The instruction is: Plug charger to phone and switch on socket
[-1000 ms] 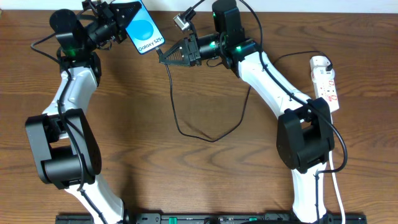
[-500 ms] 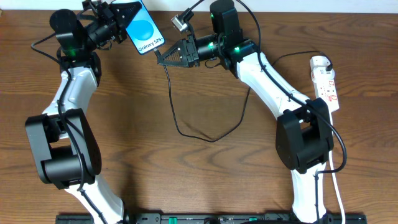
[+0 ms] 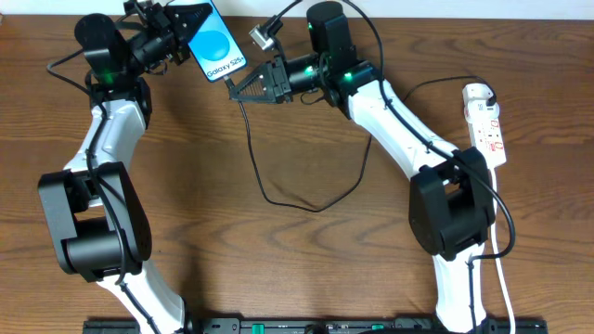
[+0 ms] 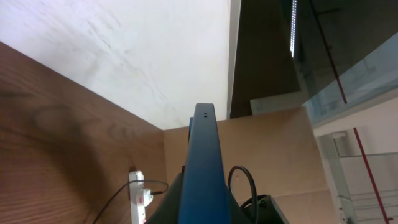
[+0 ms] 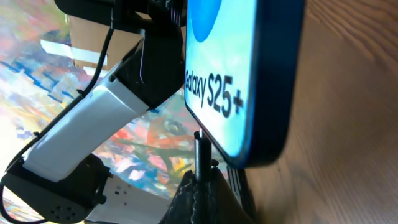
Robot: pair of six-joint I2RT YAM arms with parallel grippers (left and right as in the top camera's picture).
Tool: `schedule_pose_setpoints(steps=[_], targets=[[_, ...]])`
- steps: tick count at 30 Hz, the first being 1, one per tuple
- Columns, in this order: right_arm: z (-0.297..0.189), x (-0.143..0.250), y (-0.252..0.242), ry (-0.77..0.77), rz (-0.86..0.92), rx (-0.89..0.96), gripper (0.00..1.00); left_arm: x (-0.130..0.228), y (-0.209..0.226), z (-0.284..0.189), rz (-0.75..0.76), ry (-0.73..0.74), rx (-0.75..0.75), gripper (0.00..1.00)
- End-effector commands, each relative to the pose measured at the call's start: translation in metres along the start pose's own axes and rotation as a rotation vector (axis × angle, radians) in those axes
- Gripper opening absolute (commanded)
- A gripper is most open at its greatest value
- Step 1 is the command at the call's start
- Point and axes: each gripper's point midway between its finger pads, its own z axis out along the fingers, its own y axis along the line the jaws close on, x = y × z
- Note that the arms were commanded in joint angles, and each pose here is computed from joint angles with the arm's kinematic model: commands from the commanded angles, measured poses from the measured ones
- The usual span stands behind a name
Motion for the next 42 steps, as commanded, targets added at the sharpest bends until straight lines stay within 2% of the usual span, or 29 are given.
schedule_pose_setpoints(steps=[1,42], targets=[[0.002,-0.001,-0.004,0.000,-0.013,0.003,0.01,0.006,-0.010,0.001,0.028,0.023,0.016,0.07],[-0.012,-0.008,-0.009,-0.032,-0.014,0.019,0.01,0.010,-0.011,0.001,0.028,0.048,0.019,0.07]])
